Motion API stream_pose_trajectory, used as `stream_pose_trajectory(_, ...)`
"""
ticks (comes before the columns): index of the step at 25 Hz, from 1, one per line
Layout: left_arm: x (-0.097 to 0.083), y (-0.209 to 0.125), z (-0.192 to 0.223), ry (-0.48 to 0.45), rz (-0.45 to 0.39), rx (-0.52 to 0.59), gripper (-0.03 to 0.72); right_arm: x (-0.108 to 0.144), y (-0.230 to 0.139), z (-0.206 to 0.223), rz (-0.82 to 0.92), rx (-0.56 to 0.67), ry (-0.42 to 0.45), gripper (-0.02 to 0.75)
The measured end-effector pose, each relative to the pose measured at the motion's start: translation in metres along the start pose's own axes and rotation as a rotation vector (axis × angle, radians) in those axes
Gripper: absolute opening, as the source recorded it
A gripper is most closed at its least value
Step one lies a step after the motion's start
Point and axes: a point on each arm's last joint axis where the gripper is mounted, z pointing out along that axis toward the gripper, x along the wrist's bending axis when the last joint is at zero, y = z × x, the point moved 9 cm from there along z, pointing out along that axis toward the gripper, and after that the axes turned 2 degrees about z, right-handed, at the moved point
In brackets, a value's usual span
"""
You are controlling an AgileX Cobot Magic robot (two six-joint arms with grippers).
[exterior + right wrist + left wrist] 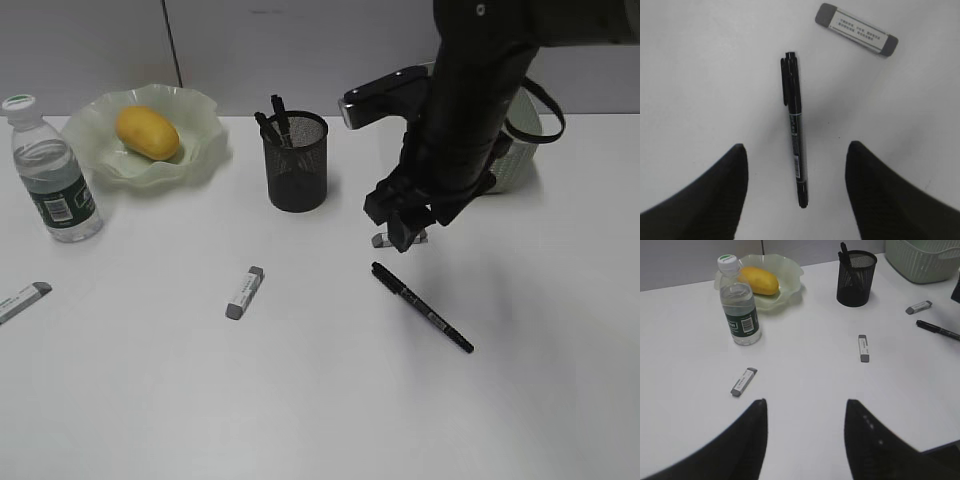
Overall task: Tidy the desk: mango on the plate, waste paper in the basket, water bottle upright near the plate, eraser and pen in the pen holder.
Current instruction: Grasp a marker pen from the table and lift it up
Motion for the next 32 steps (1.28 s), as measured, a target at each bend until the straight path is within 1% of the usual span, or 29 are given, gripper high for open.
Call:
stream_pose_trajectory(3,0.000,0.000,0.000,0.000,-0.001,0.000,0.382,0.001,0.005,0.018,0.004,0.029,0.000,0.490)
stream_pose_trajectory(7,0.000,0.000,0.000,0.000,-0.001,0.000,0.382,0.004,0.003,0.042,0.016,0.079,0.014,0.487)
stream_pose_trajectory(9,0.000,0.000,0.000,0.000,-0.001,0.000,0.382,0.005,0.000,0.054,0.020,0.106,0.020,0.469)
stream_pose_trajectory(13,0.000,0.000,0.000,0.000,-0.001,0.000,0.382,0.008,-0.002,0.071,0.030,0.122,0.033,0.442)
stream_pose_trajectory(18,0.000,0.000,0.000,0.000,-0.001,0.000,0.382,0.009,-0.001,0.085,0.030,0.117,0.033,0.435)
stream_pose_trajectory(27,0.000,0.000,0.000,0.000,-0.001,0.000,0.382,0.011,-0.006,0.104,0.036,0.153,0.039,0.374)
stream_pose_trajectory(29,0.000,0.000,0.000,0.000,-0.001,0.000,0.382,0.011,-0.005,0.104,0.036,0.150,0.039,0.331)
stream_pose_trajectory(32,0.000,0.000,0.000,0.000,-0.001,0.000,0.382,0.011,-0.005,0.104,0.036,0.148,0.039,0.218)
